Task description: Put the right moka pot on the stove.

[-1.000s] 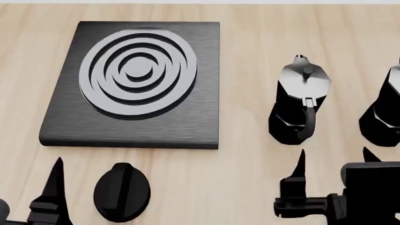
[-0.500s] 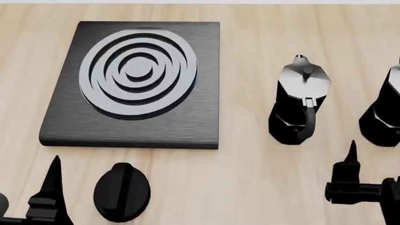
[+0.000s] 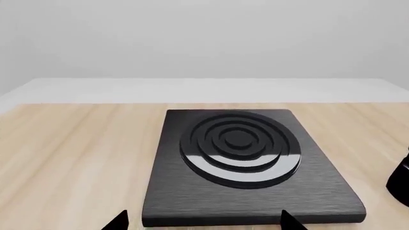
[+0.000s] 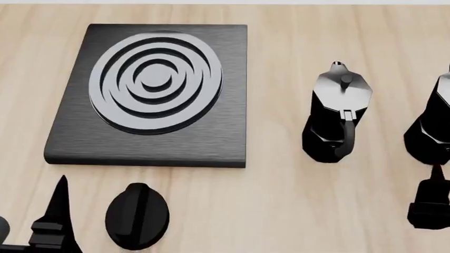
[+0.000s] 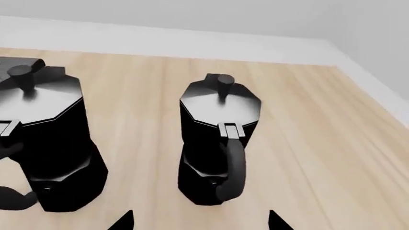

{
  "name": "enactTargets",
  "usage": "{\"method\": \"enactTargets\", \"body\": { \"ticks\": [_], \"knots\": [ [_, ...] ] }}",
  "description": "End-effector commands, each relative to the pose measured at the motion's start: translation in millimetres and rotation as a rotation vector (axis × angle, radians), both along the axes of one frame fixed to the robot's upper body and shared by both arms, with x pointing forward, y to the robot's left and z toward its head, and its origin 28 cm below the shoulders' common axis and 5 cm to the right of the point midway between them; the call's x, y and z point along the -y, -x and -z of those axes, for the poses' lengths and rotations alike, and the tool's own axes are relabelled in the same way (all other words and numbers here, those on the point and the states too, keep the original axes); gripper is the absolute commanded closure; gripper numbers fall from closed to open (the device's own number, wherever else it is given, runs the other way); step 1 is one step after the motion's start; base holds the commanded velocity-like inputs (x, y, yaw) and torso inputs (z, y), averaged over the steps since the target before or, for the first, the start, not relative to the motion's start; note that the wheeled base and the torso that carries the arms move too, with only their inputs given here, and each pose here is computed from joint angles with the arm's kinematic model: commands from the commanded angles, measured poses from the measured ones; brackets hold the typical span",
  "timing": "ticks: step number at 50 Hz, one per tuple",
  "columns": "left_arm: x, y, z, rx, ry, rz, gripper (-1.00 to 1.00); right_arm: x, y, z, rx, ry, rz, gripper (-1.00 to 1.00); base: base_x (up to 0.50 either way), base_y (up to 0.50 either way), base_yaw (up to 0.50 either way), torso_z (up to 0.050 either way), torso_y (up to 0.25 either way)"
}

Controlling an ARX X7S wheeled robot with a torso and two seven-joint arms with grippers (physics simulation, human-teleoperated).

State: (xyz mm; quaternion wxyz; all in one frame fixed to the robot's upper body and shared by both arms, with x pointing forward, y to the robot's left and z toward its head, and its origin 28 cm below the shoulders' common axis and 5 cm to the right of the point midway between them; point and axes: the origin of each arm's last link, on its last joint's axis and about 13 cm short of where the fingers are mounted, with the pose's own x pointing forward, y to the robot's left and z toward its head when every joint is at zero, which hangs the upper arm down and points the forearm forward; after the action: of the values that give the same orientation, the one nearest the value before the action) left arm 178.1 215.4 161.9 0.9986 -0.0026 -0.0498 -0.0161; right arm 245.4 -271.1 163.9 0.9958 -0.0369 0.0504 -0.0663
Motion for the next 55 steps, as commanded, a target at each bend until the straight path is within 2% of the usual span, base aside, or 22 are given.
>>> {"method": "enactTargets", "body": {
  "ticks": [1, 5, 9, 10, 12, 23, 55],
  "knots": [
    [-0.1, -0.2, -0.8, -0.003, 0.003, -0.003, -1.0, 13.7, -6.8, -7.1, 0.007, -0.05, -0.014, -1.0, 0.0, 0.0, 0.0, 0.0, 0.0],
    [-0.1, -0.1, 0.4, -0.002, 0.002, 0.0, -1.0, 17.4, -11.5, -7.9, 0.011, -0.074, -0.023, -1.0, 0.0, 0.0, 0.0, 0.0, 0.0],
    [-0.2, -0.2, -0.3, -0.002, 0.0, 0.001, -1.0, 19.3, -15.5, 7.6, -0.001, -0.068, -0.021, -1.0, 0.0, 0.0, 0.0, 0.0, 0.0],
    [-0.2, -0.5, -0.2, -0.003, 0.001, 0.001, -1.0, 20.9, -18.3, -3.9, 0.003, -0.066, -0.028, -1.0, 0.0, 0.0, 0.0, 0.0, 0.0],
    [-0.5, -0.7, -0.5, -0.005, 0.005, 0.0, -1.0, 21.6, -20.7, 6.2, 0.001, -0.076, -0.029, -1.0, 0.0, 0.0, 0.0, 0.0, 0.0],
    [-0.7, -2.1, 1.1, -0.007, 0.008, 0.001, -1.0, 23.9, -34.5, 7.5, -0.018, -0.103, -0.014, -1.0, 0.0, 0.0, 0.0, 0.0, 0.0],
    [-0.2, -2.2, 1.9, -0.007, 0.007, 0.007, -1.0, 32.0, -62.4, 5.5, -0.044, -0.088, 0.012, -1.0, 0.0, 0.0, 0.0, 0.0, 0.0]
  ]
}}
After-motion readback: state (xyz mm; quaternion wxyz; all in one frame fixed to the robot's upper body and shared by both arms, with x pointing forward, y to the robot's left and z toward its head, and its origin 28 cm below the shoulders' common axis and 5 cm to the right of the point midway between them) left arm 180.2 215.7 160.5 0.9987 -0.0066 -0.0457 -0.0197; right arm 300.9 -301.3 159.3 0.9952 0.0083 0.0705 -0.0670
